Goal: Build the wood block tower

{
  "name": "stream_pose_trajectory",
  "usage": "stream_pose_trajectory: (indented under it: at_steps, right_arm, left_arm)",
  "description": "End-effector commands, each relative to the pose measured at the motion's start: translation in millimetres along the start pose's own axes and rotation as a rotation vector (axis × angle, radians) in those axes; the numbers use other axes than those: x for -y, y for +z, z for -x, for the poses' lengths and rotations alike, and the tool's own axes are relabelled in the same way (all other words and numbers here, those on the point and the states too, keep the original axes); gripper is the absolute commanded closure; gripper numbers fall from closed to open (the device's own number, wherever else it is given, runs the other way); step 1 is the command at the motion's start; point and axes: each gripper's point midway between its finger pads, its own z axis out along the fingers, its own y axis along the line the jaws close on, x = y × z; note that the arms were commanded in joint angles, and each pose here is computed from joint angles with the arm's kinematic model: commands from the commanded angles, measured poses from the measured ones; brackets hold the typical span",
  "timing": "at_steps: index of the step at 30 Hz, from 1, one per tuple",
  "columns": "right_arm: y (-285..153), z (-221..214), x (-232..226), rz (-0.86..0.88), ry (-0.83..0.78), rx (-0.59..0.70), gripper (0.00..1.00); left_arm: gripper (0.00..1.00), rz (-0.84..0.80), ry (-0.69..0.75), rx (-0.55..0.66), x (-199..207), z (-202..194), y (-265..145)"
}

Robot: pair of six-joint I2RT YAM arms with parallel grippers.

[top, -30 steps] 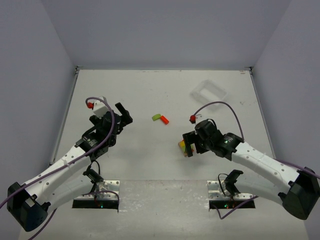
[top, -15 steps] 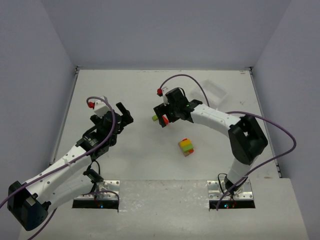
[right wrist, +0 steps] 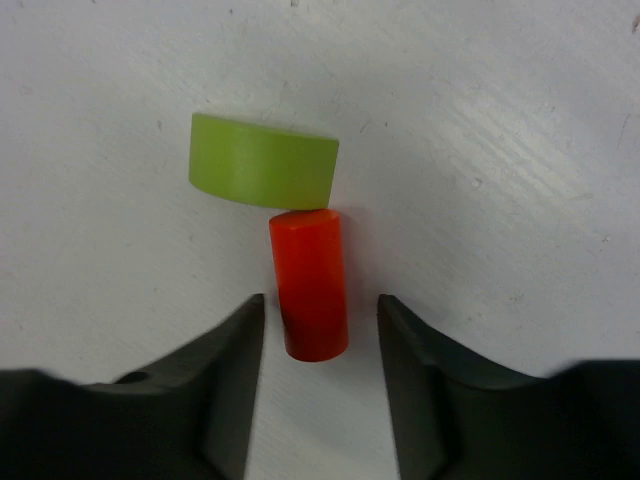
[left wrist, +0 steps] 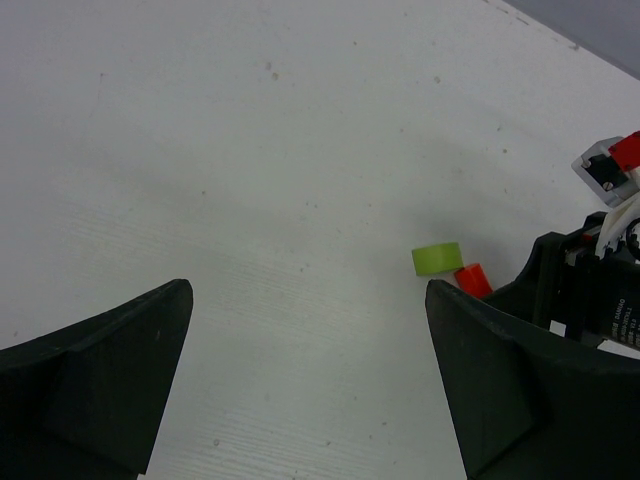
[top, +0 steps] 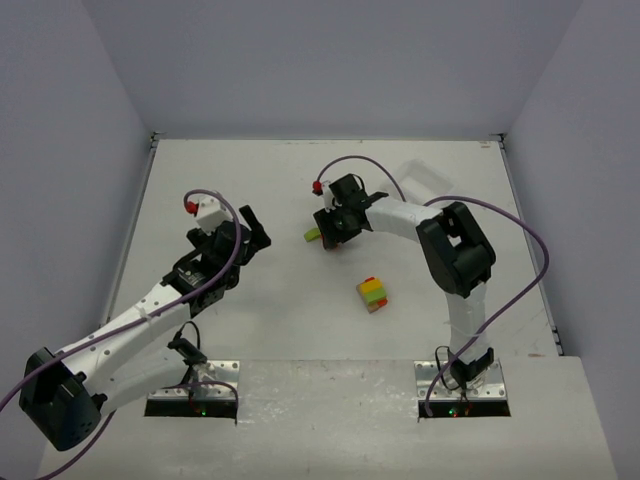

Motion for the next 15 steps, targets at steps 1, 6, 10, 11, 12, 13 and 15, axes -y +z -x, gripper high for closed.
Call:
stream_pose_trajectory:
  at_steps: [1,6,10,11,12,13,15]
  right_arm:
    - [5,14,-12,0.058,-0.037,0.052,0.59]
    - [2,11,-18,0.097,-0.049,0.077,0.75]
    - [-4,10,-19,0.1,-0.051,0.09,0.85]
    - [-9,9,-22,0.11,-0.051,0.1,0.88]
    - [-16,6,-26,0.129,-0.055,0.112,0.9]
    - [-24,8,-31,0.156,-0.066,0.148,0.9]
    - [-39,4,-41,0.203,-0.081,0.187,0.91]
  left_arm:
    - [0.0,-0.05,-0.041,0.045,18,24,-2]
    - [0.0,-0.105,-0.039,0.024,28,22,-5]
    - [0.0,-0.194,-0.033,-0.014,45,16,-8]
    - [0.0,-0.22,-0.028,-0.028,49,14,-9]
    - [0.0,-0.252,-0.021,-0.042,55,12,-11]
    - [0.0,-0.299,-0.021,-0.062,63,9,-14]
    - [0.0,-0.35,-0.015,-0.084,71,5,-17]
